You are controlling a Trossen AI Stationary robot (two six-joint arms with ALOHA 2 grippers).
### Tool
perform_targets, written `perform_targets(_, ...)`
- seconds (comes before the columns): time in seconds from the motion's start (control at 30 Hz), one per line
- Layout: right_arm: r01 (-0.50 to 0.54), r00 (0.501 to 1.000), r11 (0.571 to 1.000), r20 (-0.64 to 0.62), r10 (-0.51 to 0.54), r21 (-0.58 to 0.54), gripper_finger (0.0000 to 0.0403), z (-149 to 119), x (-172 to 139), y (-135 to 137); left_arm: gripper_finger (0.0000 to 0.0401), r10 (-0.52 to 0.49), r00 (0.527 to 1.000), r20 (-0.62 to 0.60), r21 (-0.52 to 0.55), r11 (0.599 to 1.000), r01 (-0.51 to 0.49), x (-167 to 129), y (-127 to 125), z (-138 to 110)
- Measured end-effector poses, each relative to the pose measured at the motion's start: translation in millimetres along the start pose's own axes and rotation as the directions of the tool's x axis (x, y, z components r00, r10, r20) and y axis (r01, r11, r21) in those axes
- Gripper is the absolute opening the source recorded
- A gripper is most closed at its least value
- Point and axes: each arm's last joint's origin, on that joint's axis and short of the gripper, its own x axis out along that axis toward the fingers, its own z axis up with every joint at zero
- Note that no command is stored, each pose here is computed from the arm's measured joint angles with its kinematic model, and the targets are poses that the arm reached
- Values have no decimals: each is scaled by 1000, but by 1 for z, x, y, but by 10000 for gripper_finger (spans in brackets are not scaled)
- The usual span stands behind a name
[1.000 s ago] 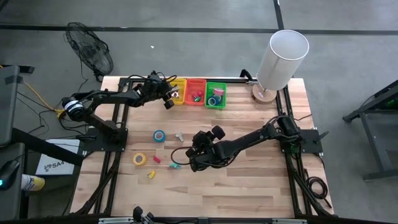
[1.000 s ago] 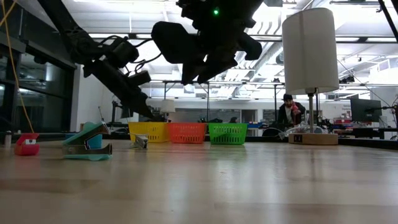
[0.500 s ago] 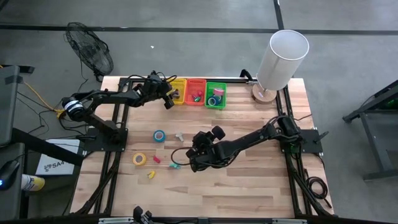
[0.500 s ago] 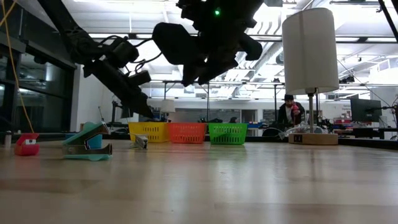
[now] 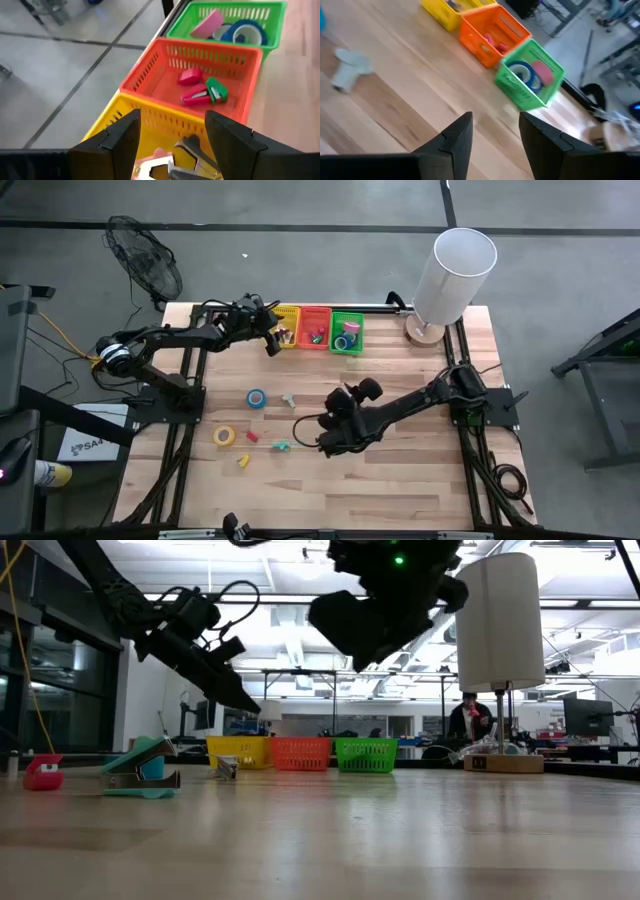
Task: Pick and place Stapler, Stapler remover, tape
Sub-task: Put the light blue tape into the green basket
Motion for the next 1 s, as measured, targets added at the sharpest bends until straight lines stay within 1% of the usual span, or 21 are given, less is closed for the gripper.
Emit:
perform_targets(0.17,61,998,997,-13,-61,-36,153,-4,0,-9,218,-42,998,55,17,999,41,-10,-2,11)
perform_targets(0.27,87,996,994,-7,-87,-65,153,-4,0,-13,218,-55,997,58,50,997,52,-17,-9,17)
perform_targets(0.43,116,993,987,-22,-119,-108,153,-5,9,-17,218,-21,999,36,87,996,18,-39,-17,27)
perform_targets(0.57,123,991,986,-46,-128,-109,152,-16,20,-27,218,-9,1000,14,112,994,7,-60,-26,34)
perform_targets(0.7,62,996,996,-54,-66,-71,152,-30,26,-39,218,-27,999,-32,105,994,30,-79,-36,35)
perform_targets(0.83,-51,999,999,12,51,-1,151,-38,20,-52,218,-58,991,-125,71,995,67,-94,-46,29)
perform_targets(0.9,-116,992,993,46,115,18,151,-42,17,-59,218,-73,978,-193,49,995,84,-98,-51,24)
perform_targets(1.0,-242,968,970,82,239,29,151,-47,14,-68,218,-79,951,-300,22,996,90,-101,-58,15)
